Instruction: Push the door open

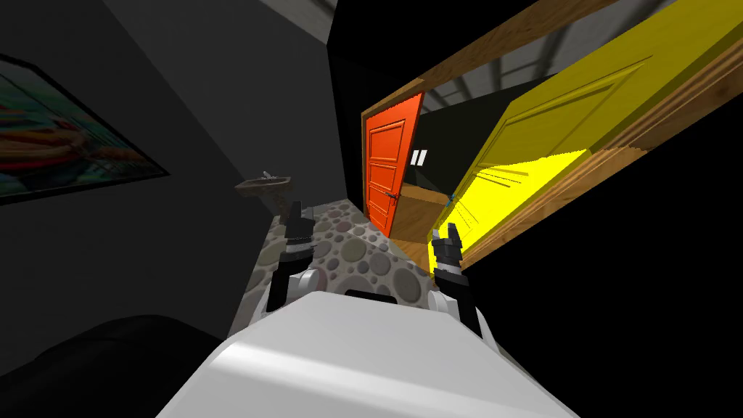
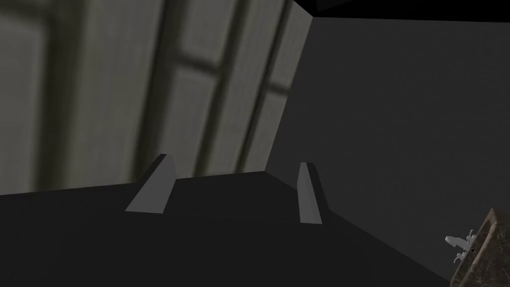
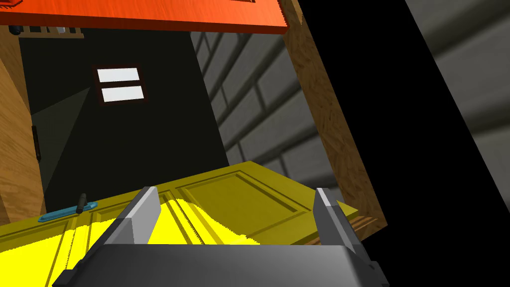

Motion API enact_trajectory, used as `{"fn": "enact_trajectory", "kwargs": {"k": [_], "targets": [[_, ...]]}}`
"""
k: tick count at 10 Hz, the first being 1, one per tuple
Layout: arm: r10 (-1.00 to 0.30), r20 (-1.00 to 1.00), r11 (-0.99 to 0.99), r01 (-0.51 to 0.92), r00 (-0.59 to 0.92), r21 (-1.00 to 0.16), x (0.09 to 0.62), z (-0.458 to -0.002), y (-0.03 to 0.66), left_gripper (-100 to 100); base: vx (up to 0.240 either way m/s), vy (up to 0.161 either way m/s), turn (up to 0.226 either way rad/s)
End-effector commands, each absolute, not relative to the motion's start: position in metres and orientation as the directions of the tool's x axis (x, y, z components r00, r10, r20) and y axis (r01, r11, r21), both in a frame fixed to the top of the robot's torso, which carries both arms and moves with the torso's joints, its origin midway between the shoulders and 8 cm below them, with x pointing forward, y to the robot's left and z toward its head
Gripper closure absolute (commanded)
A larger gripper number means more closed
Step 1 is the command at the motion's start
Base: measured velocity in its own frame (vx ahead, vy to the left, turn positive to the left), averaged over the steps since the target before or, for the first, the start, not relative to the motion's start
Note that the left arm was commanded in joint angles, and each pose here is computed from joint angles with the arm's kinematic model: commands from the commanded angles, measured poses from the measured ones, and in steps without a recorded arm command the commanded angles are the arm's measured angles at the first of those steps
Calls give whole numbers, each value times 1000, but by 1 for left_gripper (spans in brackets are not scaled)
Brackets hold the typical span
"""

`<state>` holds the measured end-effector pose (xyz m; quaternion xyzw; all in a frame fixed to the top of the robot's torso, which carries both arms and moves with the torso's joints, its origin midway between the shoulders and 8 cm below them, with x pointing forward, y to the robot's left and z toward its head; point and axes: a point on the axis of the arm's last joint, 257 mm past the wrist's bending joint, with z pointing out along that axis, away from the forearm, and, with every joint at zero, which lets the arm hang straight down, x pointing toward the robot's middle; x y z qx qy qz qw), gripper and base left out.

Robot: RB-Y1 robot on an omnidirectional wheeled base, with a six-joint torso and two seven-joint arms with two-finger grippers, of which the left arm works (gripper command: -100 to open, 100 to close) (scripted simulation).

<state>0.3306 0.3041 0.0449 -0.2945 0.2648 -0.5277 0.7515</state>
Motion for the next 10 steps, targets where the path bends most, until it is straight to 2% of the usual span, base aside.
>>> {"fn": "enact_trajectory", "kwargs": {"k": [1,10], "targets": [[-956,-87,252,630,280,-734,341,35,300,-100,122,8,-115],[-982,-77,164,581,172,-797,392,-15,276,-100,124,34,-64]]}}
